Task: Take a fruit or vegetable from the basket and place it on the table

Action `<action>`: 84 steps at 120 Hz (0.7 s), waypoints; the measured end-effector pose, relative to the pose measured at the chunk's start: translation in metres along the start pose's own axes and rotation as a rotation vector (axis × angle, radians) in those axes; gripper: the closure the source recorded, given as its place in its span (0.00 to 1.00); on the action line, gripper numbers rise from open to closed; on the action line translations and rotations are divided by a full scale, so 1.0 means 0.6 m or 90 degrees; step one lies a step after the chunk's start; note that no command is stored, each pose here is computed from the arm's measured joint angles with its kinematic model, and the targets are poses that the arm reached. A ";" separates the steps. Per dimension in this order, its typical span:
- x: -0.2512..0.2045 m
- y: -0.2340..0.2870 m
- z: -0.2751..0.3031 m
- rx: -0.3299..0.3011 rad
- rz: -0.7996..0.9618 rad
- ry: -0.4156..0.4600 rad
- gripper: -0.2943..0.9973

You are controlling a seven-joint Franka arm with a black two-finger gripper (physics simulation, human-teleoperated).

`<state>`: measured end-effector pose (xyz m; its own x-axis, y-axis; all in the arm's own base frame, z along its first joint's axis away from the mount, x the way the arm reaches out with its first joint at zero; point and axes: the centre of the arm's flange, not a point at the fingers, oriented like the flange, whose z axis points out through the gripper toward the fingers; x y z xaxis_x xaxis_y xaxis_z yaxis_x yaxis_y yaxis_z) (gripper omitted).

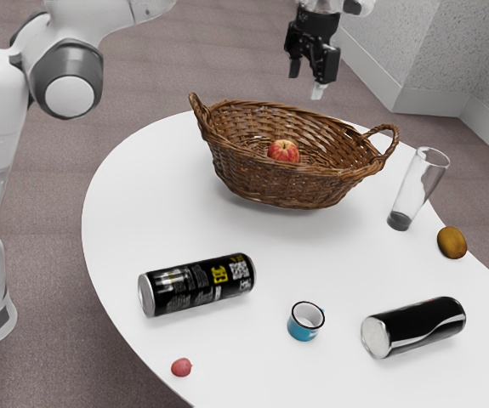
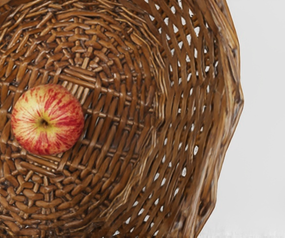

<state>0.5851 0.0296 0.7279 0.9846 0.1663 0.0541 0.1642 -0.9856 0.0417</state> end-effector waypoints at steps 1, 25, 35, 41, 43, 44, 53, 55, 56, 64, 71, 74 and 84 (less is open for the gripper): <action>0.002 -0.001 0.005 0.000 -0.002 -0.005 0.23; 0.019 -0.093 0.133 0.004 -0.091 -0.092 0.23; 0.026 -0.109 0.151 0.012 -0.107 -0.084 0.23; 0.034 -0.109 0.158 0.017 -0.109 -0.072 0.23; 0.037 -0.112 0.160 0.018 -0.111 -0.068 0.23; 0.039 -0.113 0.161 0.019 -0.113 -0.066 0.23; 0.054 -0.126 0.177 0.023 -0.122 -0.054 0.23; 0.059 -0.127 0.183 0.025 -0.123 -0.053 0.23; 0.061 -0.128 0.187 0.025 -0.123 -0.053 0.23; 0.076 -0.130 0.209 0.030 -0.126 -0.050 0.23; 0.085 -0.130 0.228 0.033 -0.127 -0.050 0.23; 0.088 -0.131 0.238 0.035 -0.127 -0.052 0.23; 0.097 -0.135 0.272 0.040 -0.130 -0.059 0.23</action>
<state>0.6389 0.1136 0.5651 0.9317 0.3610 -0.0404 0.3605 -0.9325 -0.0201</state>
